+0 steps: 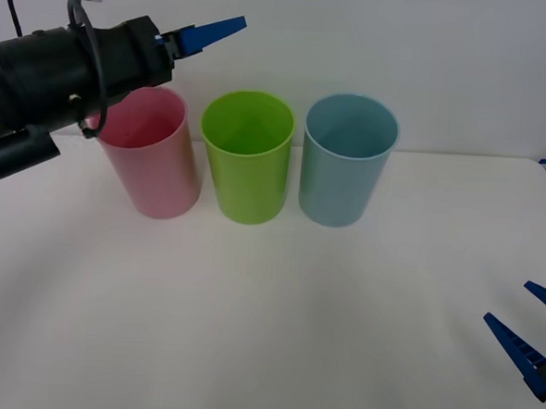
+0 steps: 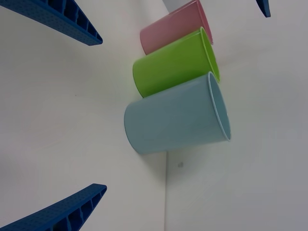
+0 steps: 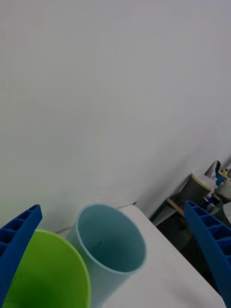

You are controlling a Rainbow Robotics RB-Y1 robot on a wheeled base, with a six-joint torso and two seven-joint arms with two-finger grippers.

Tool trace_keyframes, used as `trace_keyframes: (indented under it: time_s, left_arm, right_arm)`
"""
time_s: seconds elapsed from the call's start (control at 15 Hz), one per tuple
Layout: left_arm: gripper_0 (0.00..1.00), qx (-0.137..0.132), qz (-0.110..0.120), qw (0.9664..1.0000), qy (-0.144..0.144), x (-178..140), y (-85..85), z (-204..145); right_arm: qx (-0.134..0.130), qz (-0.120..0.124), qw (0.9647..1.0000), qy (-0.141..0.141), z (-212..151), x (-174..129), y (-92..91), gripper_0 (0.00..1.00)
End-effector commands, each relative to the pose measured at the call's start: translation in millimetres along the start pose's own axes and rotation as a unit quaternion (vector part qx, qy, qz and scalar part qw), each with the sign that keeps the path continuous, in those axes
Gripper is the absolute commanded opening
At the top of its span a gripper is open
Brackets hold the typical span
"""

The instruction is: Put cans in the blue bin and PET bottles in the pink bin and trash in the green bin.

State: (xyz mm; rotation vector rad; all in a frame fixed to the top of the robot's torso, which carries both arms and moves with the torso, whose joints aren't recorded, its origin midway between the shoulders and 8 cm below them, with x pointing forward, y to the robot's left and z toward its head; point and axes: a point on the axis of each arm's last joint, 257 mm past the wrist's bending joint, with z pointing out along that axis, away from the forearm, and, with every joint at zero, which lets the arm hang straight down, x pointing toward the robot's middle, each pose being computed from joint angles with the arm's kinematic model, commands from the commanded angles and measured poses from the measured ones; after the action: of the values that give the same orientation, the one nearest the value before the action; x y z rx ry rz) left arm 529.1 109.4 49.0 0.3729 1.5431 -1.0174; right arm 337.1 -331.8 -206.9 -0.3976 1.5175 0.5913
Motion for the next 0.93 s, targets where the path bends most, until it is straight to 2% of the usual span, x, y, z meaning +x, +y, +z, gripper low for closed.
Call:
trace_keyframes:
  time_s: [0.07, 0.4, 0.53, 0.67, 0.73, 0.93]
  left_arm:
    - [1.0, 0.009, 0.008, 0.9999, 0.004, 3, -10.8, -36]
    - [1.0, -0.003, 0.021, 0.9992, 0.034, 32, -13.3, -94]
    - [1.0, -0.013, 0.024, 0.9986, 0.045, 48, -8.8, -116]
    - [1.0, -0.03, 0.036, 0.9968, 0.065, 62, -0.2, -137]
    - [1.0, -0.04, 0.037, 0.9962, 0.069, 68, 1.3, -148]
    - [1.0, -0.066, 0.014, 0.9947, 0.077, 93, 9.4, -173]
  right_arm:
    - [0.0, 0.0, 1.0, 0.0, 0, 0, 0.0, 1.0]
    - [0.0, 0.0, 1.0, 0.0, 0, 0, 0.0, 1.0]
    - [0.0, 0.0, 1.0, 0.0, 0, 0, 0.0, 1.0]
    - [0.0, 0.0, 1.0, 0.0, 0, 0, 0.0, 1.0]
    - [0.0, 0.0, 1.0, 0.0, 0, 0, 0.0, 1.0]
    - [0.0, 0.0, 1.0, 0.0, 0, 0, 0.0, 1.0]
